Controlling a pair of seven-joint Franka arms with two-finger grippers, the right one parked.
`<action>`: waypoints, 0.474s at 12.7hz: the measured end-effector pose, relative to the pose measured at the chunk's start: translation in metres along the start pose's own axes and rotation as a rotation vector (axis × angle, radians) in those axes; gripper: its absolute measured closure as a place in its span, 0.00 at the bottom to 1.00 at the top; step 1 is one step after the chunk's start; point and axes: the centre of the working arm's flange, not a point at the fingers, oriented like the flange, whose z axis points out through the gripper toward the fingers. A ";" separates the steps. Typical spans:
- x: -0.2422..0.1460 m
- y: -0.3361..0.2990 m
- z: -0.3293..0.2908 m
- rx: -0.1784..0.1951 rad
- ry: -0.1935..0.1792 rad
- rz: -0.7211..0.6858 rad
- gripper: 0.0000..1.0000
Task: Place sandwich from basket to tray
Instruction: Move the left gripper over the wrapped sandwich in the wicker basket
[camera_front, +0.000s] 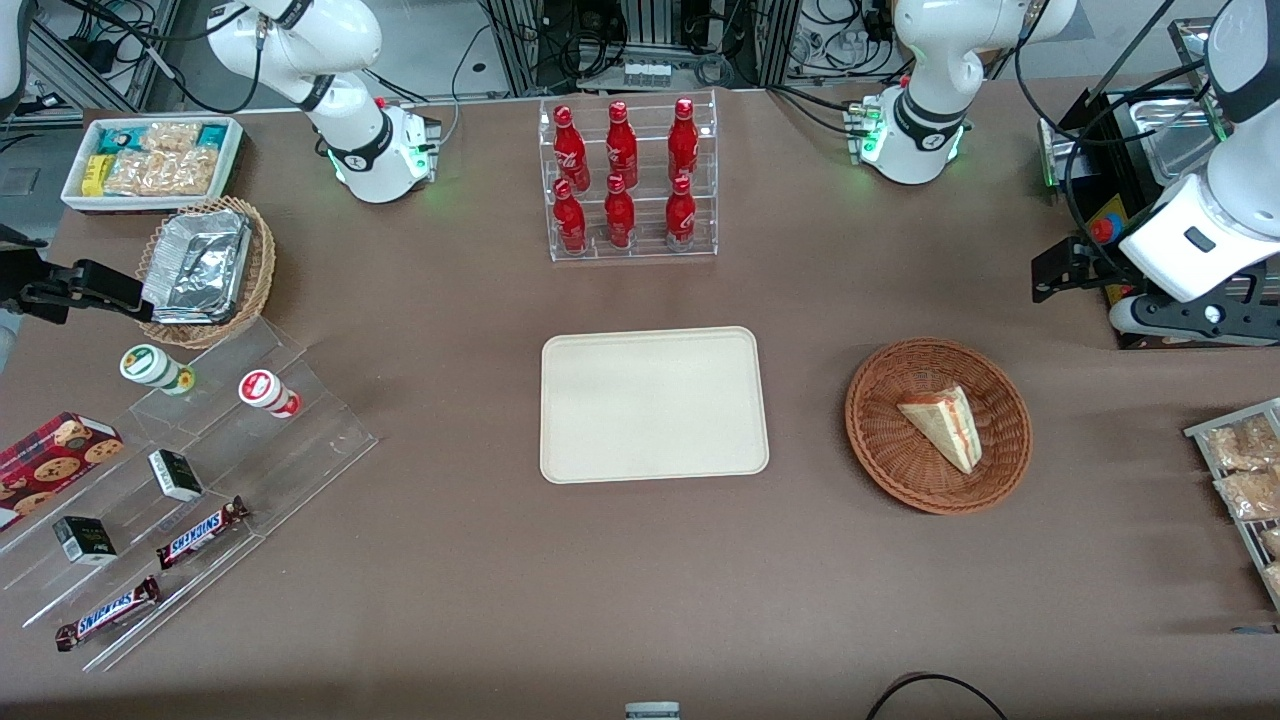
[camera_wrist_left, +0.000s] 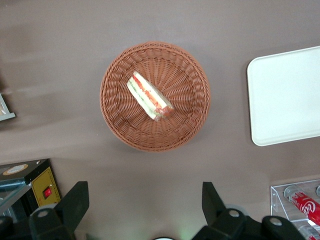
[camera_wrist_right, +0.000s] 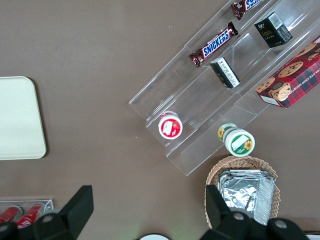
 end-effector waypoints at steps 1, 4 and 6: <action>0.001 0.000 0.001 0.000 0.003 0.000 0.00; 0.006 -0.001 0.009 -0.003 -0.011 0.000 0.00; 0.018 -0.002 0.033 -0.008 -0.035 0.000 0.00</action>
